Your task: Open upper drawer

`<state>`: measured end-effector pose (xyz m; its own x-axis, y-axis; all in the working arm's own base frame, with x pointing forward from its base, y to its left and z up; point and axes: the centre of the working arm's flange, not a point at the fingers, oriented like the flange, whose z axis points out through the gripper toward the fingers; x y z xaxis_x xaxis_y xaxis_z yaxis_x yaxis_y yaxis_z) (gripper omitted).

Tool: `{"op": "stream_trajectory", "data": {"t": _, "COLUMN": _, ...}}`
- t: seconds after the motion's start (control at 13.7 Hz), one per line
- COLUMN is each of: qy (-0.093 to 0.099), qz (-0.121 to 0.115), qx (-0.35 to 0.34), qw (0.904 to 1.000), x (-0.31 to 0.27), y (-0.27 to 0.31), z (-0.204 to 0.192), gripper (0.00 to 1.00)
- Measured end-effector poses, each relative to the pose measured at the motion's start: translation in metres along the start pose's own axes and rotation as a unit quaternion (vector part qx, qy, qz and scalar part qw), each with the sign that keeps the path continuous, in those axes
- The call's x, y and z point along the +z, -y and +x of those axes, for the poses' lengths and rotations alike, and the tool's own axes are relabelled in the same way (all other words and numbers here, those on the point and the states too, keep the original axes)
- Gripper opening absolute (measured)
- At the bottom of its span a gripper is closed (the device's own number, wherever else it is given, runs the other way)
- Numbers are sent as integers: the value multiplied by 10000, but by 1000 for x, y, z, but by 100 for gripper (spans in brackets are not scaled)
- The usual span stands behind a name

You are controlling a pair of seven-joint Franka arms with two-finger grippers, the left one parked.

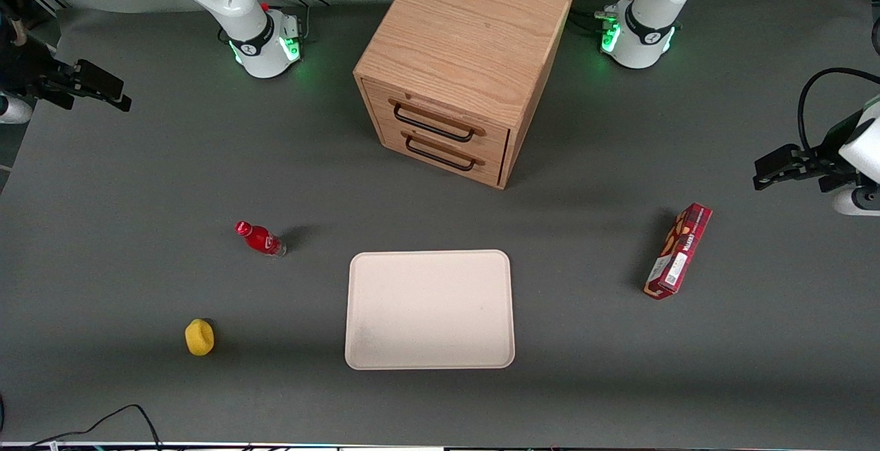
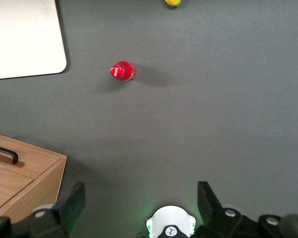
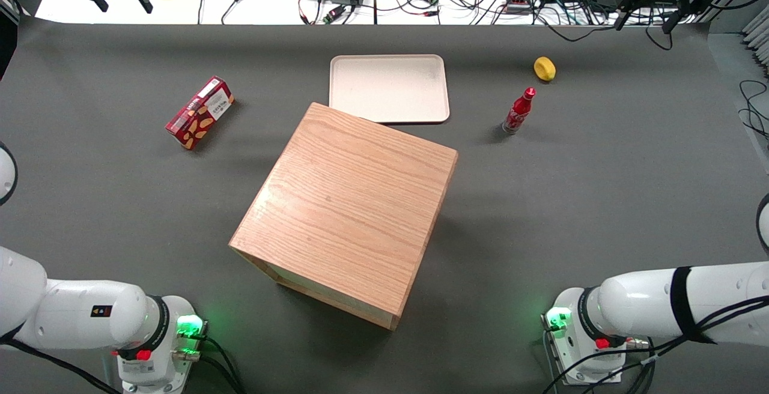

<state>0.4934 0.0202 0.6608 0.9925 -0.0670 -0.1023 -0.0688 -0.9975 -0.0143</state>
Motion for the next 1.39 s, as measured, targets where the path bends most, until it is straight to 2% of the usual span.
{"op": "stream_trajectory", "data": {"t": 0.22, "qy": 4, "qz": 59, "qx": -898, "qw": 9959, "x": -3, "y": 42, "z": -8, "gripper": 100}}
{"op": "stream_trajectory", "data": {"t": 0.29, "qy": 18, "qz": 249, "qx": -1202, "qw": 9924, "x": -3, "y": 61, "z": -10, "gripper": 100}}
{"op": "stream_trajectory", "data": {"t": 0.37, "qy": 54, "qz": 591, "qx": -1506, "qw": 9868, "x": -1, "y": 81, "z": -11, "gripper": 100}}
{"op": "stream_trajectory", "data": {"t": 0.44, "qy": 111, "qz": 943, "qx": -1877, "qw": 9776, "x": 1, "y": 100, "z": -11, "gripper": 100}}
{"op": "stream_trajectory", "data": {"t": 0.51, "qy": 182, "qz": 1229, "qx": -2363, "qw": 9637, "x": 7, "y": 121, "z": -8, "gripper": 100}}
{"op": "stream_trajectory", "data": {"t": 0.59, "qy": 276, "qz": 1444, "qx": -2895, "qw": 9458, "x": 19, "y": 142, "z": -3, "gripper": 100}}
{"op": "stream_trajectory", "data": {"t": 0.73, "qy": 523, "qz": 1715, "qx": -3635, "qw": 9142, "x": 54, "y": 189, "z": 11, "gripper": 100}}
{"op": "stream_trajectory", "data": {"t": 0.95, "qy": 688, "qz": 1975, "qx": -4229, "qw": 8817, "x": 115, "y": 272, "z": 22, "gripper": 100}}
{"op": "stream_trajectory", "data": {"t": 1.02, "qy": 738, "qz": 2060, "qx": -4357, "qw": 8731, "x": 134, "y": 295, "z": 22, "gripper": 100}}
{"op": "stream_trajectory", "data": {"t": 1.17, "qy": 831, "qz": 2176, "qx": -4509, "qw": 8616, "x": 168, "y": 329, "z": 23, "gripper": 100}}
{"op": "stream_trajectory", "data": {"t": 1.39, "qy": 906, "qz": 2217, "qx": -4593, "qw": 8554, "x": 211, "y": 352, "z": 28, "gripper": 100}}
